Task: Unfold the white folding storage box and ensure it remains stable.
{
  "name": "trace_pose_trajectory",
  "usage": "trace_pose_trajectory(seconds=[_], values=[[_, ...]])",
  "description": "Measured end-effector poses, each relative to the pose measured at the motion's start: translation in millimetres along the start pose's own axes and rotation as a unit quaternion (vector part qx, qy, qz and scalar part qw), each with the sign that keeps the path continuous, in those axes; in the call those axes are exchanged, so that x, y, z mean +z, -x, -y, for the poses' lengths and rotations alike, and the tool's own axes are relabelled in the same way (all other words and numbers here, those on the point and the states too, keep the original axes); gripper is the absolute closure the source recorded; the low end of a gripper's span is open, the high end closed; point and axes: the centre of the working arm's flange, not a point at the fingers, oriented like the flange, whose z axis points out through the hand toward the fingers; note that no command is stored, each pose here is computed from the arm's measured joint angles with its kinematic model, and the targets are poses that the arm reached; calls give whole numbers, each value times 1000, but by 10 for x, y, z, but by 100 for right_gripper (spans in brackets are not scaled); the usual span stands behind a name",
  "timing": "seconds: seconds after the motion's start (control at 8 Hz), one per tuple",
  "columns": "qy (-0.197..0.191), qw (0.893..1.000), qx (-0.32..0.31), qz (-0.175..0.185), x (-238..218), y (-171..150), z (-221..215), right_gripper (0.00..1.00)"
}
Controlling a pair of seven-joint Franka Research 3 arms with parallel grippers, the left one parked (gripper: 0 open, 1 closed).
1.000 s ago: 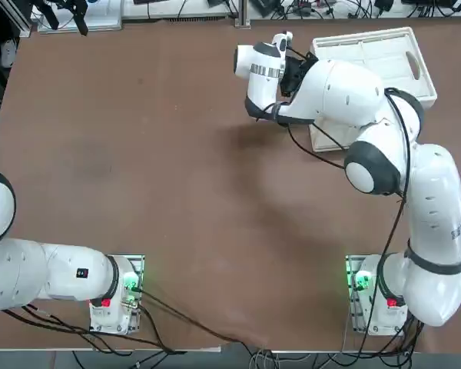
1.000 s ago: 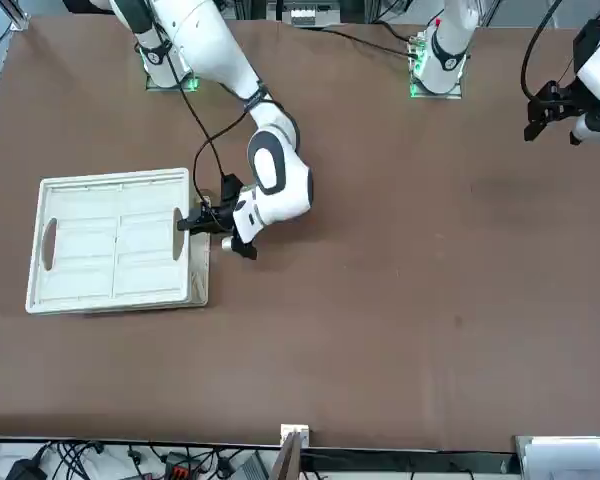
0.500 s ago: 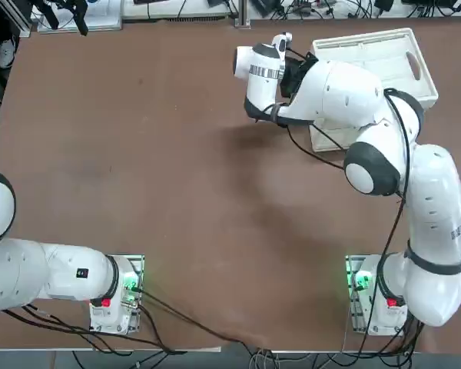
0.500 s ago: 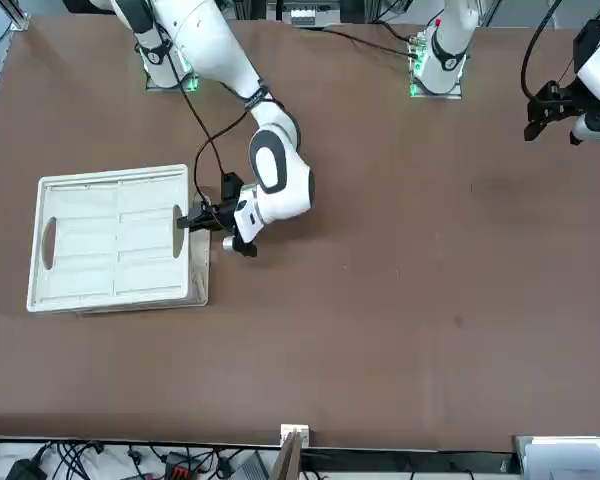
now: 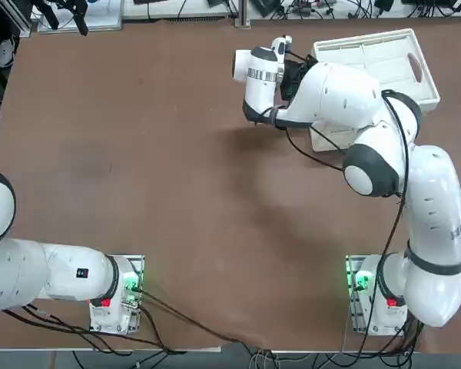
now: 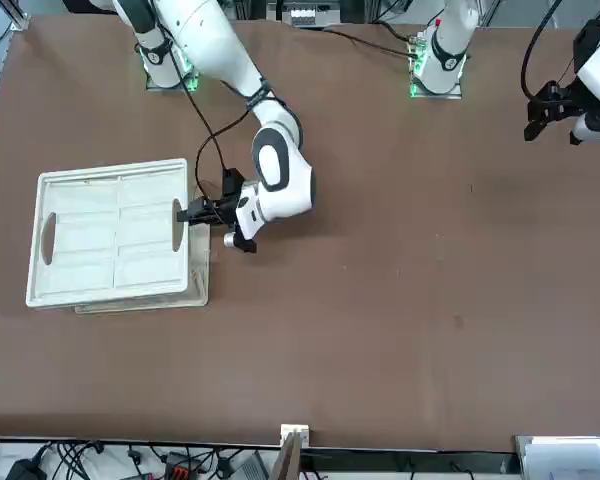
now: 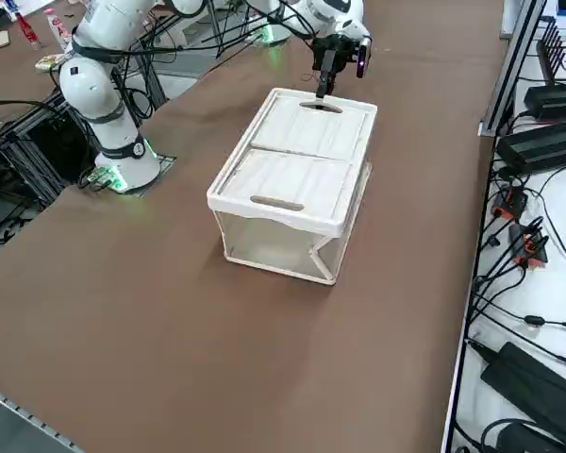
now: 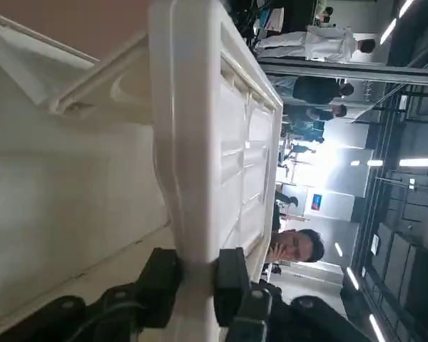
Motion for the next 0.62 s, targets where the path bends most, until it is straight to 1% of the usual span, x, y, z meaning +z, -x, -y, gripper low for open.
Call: trace_pose_trajectory(seconds=[0.12,0.5,0.62], values=[[3,1000,7,0,-4,7,-4,70],[17,997,71,-8,-26,2,-44,70],[19,996,82,-11,-27,-6,-51,70]])
